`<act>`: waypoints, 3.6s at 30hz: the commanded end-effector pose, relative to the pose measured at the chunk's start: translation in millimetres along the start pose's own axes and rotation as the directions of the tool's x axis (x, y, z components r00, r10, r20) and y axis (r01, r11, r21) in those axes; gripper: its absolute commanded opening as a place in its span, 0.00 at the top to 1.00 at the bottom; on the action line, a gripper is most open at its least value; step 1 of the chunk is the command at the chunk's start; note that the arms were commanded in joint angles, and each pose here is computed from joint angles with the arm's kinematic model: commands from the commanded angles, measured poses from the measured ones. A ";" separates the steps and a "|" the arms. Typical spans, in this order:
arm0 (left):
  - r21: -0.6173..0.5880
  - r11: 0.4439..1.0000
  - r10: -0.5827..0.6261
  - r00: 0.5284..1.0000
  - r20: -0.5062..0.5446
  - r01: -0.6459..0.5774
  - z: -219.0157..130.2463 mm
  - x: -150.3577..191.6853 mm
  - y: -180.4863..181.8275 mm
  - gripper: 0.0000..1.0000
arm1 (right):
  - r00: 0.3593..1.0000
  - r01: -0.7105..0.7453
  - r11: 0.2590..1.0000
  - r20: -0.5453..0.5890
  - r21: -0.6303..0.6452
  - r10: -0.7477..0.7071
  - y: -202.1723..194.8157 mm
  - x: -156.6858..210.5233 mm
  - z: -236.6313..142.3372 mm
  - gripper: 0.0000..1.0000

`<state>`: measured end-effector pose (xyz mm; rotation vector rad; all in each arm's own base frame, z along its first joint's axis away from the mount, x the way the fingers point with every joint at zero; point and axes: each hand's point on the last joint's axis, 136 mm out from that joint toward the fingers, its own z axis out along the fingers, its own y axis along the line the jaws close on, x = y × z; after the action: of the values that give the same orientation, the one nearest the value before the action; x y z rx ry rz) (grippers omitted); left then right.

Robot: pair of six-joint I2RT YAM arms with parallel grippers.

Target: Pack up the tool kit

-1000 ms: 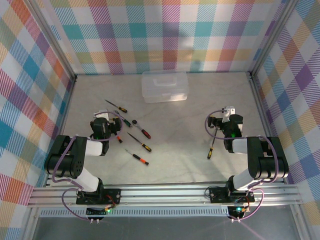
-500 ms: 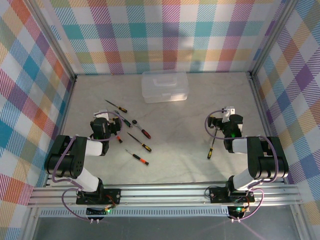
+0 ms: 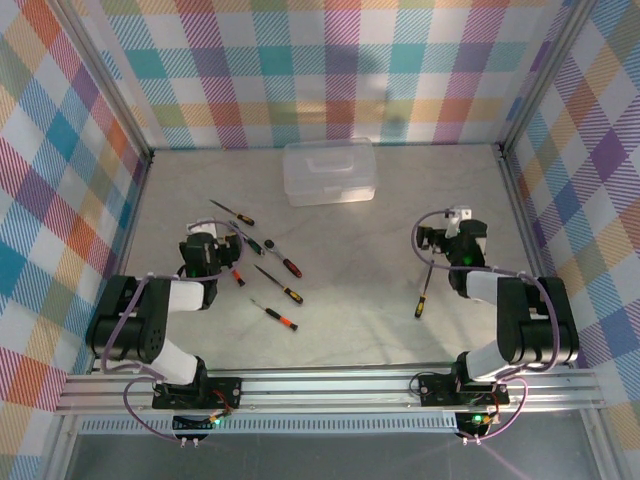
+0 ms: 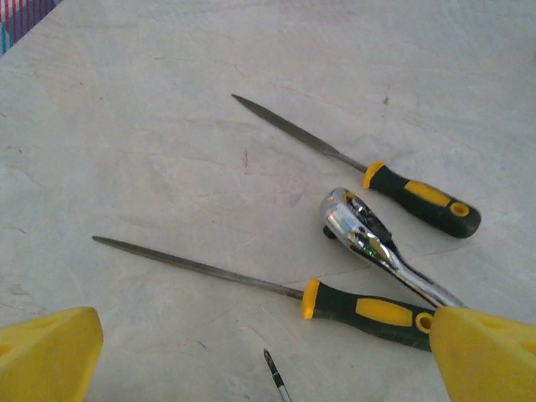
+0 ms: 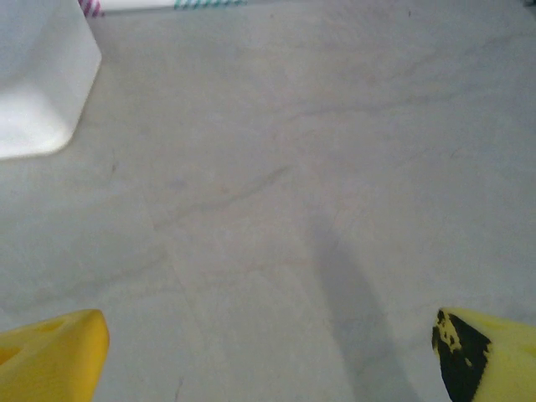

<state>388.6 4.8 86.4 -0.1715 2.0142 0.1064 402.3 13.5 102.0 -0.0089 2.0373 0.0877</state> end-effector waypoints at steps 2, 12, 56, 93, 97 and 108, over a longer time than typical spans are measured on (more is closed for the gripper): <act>0.001 1.000 -0.010 0.995 0.100 0.010 -29.9 -70.0 -5.0 0.00 | 0.999 0.024 0.999 0.029 -0.046 -0.022 18.7 -43.0 -22.6 0.01; 0.231 0.928 -0.332 0.930 0.156 0.292 -106.7 -210.6 -43.5 0.00 | 0.849 -0.519 0.830 0.009 0.203 0.528 0.3 -85.5 -106.8 0.01; 0.445 0.888 0.171 0.814 -0.555 0.117 -28.2 -18.0 -273.9 0.20 | 0.813 -0.502 0.865 -0.326 0.027 0.482 47.8 -39.1 -108.3 0.01; 0.545 0.839 0.364 0.733 -0.574 0.010 -55.9 -42.0 -335.7 0.10 | 0.711 -0.433 0.882 -0.672 -0.185 0.208 154.0 -22.4 5.4 0.37; 0.536 0.843 0.352 0.725 -0.592 0.028 -74.4 -23.8 -317.7 0.11 | 0.714 -0.435 0.878 -0.672 -0.202 0.199 159.3 -12.2 -6.5 0.41; 0.589 0.801 0.327 0.747 -0.579 0.106 -118.3 -27.6 -309.6 0.12 | 0.771 -0.408 0.861 -0.619 -0.304 0.148 170.0 -33.6 -50.6 0.36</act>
<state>351.9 -308.9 138.7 0.3697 2.6898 -0.5287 364.1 180.7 133.7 0.0618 2.6402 0.8345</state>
